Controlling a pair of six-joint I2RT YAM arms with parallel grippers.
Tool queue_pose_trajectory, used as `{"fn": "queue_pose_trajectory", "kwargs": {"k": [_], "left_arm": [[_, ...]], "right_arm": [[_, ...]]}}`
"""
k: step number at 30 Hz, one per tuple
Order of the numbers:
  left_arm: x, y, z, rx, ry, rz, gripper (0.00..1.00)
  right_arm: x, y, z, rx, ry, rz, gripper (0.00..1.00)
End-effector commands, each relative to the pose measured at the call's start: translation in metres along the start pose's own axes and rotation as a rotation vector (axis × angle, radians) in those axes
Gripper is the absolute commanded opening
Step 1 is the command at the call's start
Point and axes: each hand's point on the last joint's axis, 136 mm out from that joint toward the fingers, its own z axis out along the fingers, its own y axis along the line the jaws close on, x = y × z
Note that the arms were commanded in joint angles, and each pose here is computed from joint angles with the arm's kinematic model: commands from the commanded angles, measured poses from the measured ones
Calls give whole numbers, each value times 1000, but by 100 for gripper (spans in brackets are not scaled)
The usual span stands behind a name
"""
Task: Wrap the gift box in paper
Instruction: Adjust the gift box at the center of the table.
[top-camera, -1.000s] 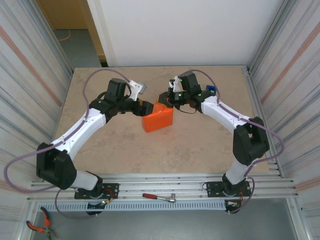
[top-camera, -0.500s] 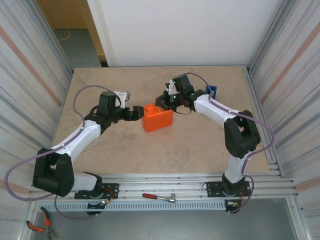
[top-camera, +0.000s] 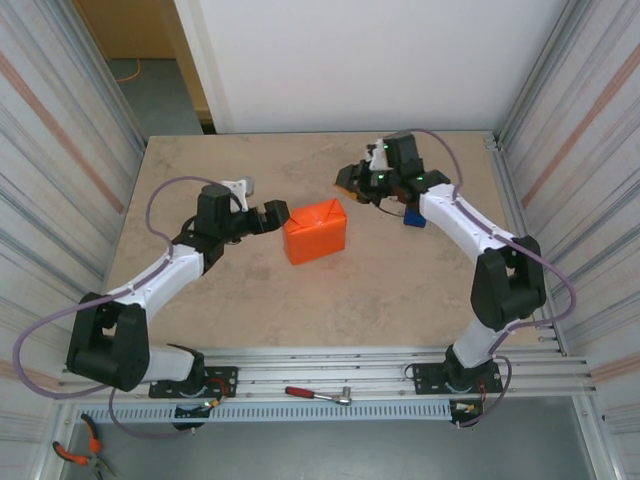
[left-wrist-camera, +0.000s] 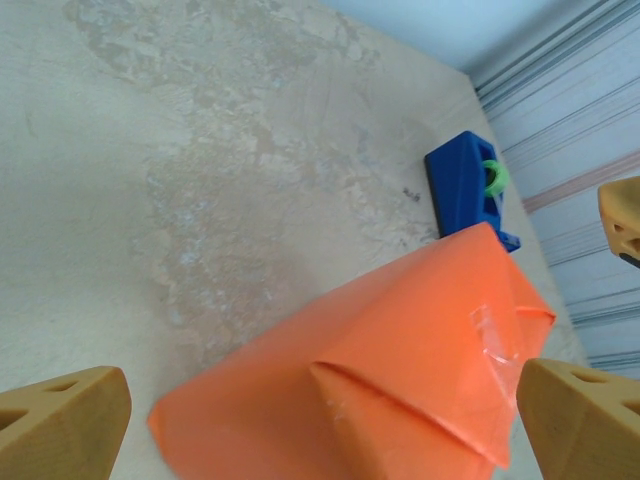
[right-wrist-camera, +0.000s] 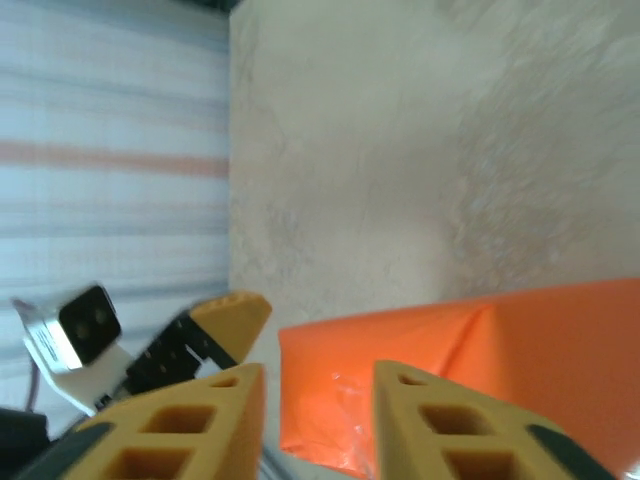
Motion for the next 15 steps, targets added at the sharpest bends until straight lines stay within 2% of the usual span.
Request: {"fn": "queue_pose_trajectory", "kwargs": {"k": [1, 4, 15], "left_arm": [[-5, -14, 10, 93, 21, -95, 99], [1, -19, 21, 149, 67, -149, 99], [11, -33, 44, 223, 140, -162, 99]], "right_arm": [[-2, -23, -14, 60, -26, 22, 49], [-2, -37, -10, 75, -20, 44, 53], [23, -40, 21, -13, 34, 123, 52]]}}
